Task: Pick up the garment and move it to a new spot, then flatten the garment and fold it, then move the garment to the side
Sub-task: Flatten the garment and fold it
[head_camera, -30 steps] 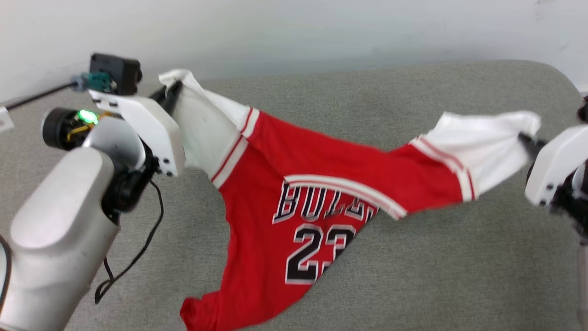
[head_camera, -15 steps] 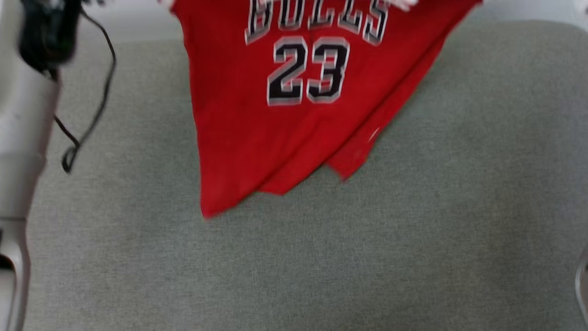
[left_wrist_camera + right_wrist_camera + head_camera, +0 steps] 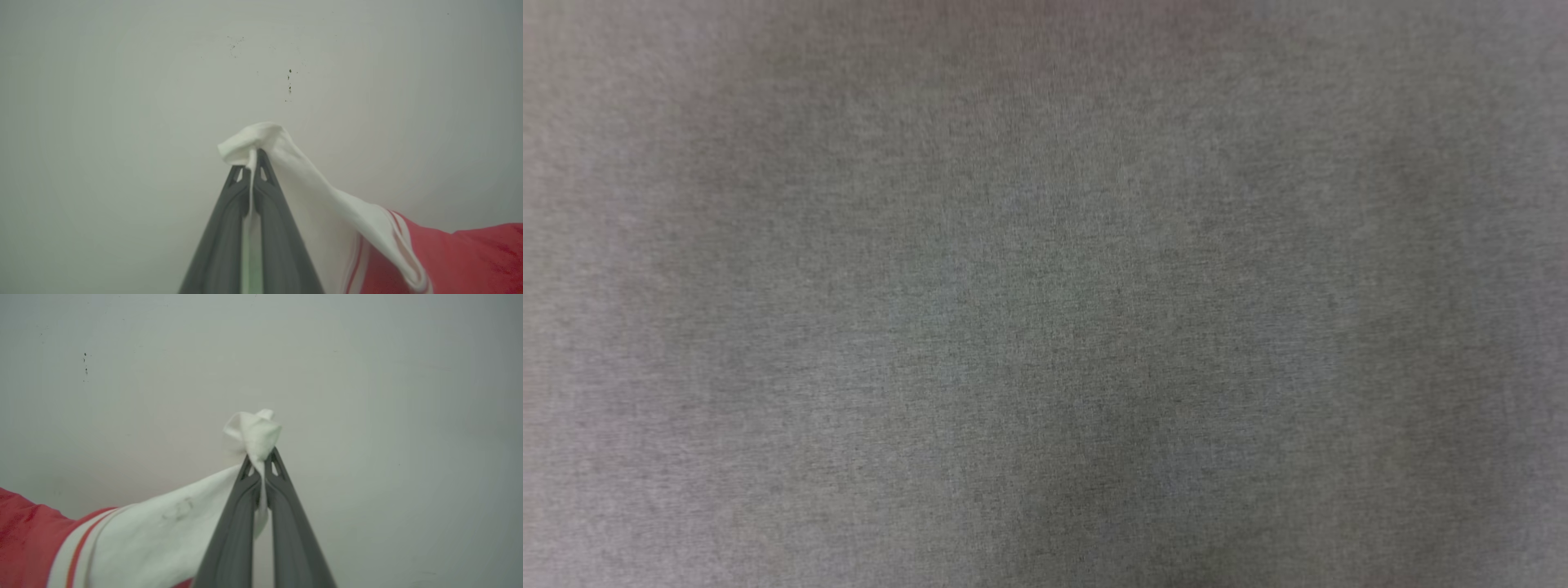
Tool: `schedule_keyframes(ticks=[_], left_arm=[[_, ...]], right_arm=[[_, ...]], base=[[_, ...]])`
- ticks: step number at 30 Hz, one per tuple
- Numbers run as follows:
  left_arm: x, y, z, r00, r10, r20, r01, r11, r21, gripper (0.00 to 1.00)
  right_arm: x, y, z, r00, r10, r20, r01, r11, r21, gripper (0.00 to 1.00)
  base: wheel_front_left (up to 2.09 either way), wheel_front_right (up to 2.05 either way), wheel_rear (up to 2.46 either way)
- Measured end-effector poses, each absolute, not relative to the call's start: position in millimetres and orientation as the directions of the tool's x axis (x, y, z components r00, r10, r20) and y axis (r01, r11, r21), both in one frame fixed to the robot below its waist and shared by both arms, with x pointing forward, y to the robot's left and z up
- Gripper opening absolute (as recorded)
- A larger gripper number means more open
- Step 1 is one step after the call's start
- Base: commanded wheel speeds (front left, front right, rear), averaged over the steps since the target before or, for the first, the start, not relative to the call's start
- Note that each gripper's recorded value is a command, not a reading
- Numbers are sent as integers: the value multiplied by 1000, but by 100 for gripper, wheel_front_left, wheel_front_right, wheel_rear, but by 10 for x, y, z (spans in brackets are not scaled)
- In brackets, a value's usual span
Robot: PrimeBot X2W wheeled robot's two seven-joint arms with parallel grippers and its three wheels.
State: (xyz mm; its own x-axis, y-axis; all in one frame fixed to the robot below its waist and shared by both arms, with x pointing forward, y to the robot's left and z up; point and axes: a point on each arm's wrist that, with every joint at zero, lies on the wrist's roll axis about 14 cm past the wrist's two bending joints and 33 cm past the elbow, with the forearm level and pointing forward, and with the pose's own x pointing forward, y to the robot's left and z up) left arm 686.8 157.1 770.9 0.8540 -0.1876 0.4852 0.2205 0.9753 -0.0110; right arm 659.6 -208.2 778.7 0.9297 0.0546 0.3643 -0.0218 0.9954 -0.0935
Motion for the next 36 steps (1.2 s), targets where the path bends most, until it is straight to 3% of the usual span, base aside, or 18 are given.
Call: schedule_keyframes(ticks=[11, 18, 26, 36], left_arm=[[7319, 1570, 6613, 933, -196, 303, 224, 973, -60, 0], [7269, 1592, 5870, 968, -191, 163, 214, 967, -138, 0], [6767, 1661, 5295, 983, -178, 32, 181, 963, -199, 0], [5616, 1824, 4963, 992, -125, -20, 115, 959, -259, 0]], right_arm=[[7125, -1759, 6690, 976, 126, 176, -115, 991, -68, 0], [7112, -1685, 5957, 990, 136, 39, -136, 991, -4, 0], [6605, -1721, 5307, 986, 131, -102, -128, 991, 41, 0], [5494, -1768, 4753, 972, 144, -188, -126, 987, 101, 0]], base=[[0, 0, 0], [0, 0, 0], [0, 0, 0], [0, 0, 0]])
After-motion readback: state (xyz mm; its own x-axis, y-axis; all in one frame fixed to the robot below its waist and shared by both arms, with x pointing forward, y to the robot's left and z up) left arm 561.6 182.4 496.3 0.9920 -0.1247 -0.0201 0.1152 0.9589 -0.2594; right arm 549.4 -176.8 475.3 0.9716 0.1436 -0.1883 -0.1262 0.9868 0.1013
